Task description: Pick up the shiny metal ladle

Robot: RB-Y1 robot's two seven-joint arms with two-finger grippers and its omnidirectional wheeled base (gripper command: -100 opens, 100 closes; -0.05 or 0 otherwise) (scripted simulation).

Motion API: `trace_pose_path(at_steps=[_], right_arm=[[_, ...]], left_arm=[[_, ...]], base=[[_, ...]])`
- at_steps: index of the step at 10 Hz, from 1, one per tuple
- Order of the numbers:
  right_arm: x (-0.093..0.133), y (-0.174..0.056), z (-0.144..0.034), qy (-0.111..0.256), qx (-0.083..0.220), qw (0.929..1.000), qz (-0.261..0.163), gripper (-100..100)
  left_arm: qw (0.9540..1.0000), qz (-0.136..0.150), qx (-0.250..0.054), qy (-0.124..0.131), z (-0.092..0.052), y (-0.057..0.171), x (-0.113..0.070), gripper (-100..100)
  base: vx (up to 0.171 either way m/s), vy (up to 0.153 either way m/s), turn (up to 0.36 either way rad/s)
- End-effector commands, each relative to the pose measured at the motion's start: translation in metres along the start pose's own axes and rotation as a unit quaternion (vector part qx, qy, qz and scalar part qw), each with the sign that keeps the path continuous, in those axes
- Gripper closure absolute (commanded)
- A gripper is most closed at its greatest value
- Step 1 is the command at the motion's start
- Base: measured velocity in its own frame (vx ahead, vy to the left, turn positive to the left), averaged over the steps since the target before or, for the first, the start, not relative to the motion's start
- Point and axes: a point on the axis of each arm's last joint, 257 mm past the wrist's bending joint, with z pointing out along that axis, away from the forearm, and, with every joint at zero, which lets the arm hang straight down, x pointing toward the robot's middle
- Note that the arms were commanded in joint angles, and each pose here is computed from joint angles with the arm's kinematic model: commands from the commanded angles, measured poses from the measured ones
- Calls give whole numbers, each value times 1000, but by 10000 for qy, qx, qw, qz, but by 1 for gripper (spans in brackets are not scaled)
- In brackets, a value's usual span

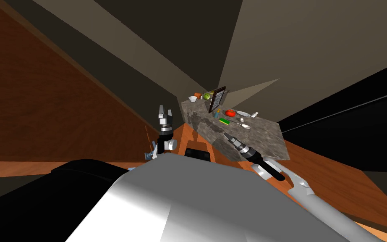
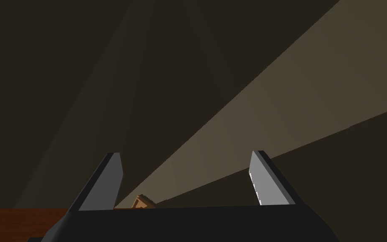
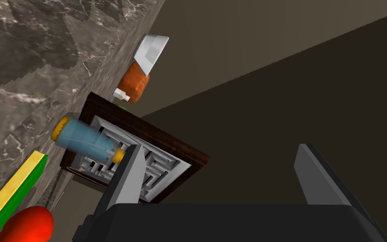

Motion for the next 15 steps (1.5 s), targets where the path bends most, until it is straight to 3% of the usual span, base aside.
trace_pose_path(at_steps=[1,2,4,5,7,8,10,11,12,13,14,15], right_arm=[[-1,-6,-4,130,101,9998,-95,-100],[10,-26,-16,421,334,9984,-192,-100],[6,-30,-23,550,437,9970,-312,-100],[15,-51,-39,830,697,9933,-411,-100],[10,-54,-46,961,786,9908,-536,-100],[16,-73,-65,1253,1045,9845,-649,-100],[10,-77,-72,1358,1144,9812,-758,-100],[14,-97,-95,1645,1430,9720,-874,-100],[7,-98,-101,1738,1502,9684,-971,-100],[13,-110,-121,2026,1691,9587,-1063,-100],[4,-115,-131,2105,1822,9534,-1166,-100],[6,-127,-154,2403,2037,9406,-1270,-100]], left_arm=[[10000,0,0,0,0,0,0,0],[10000,0,0,0,0,0,0,0],[10000,0,0,0,0,0,0,0],[10000,1,0,0,0,0,0,0],[10000,0,0,0,0,0,0,0],[10000,1,0,0,0,0,0,0],[10000,0,0,0,0,0,0,0],[10000,1,0,0,0,0,0,0],[10000,0,0,0,0,0,0,0],[10000,1,0,0,0,0,0,0],[10000,0,0,0,0,0,0,0],[10000,1,0,0,0,0,0,0]], base=[[18,16,9],[39,49,172],[36,31,36],[38,53,187],[38,34,37],[53,39,161],[36,30,48],[49,27,158],[52,27,102],[74,56,172],[67,37,101],[69,23,185]])
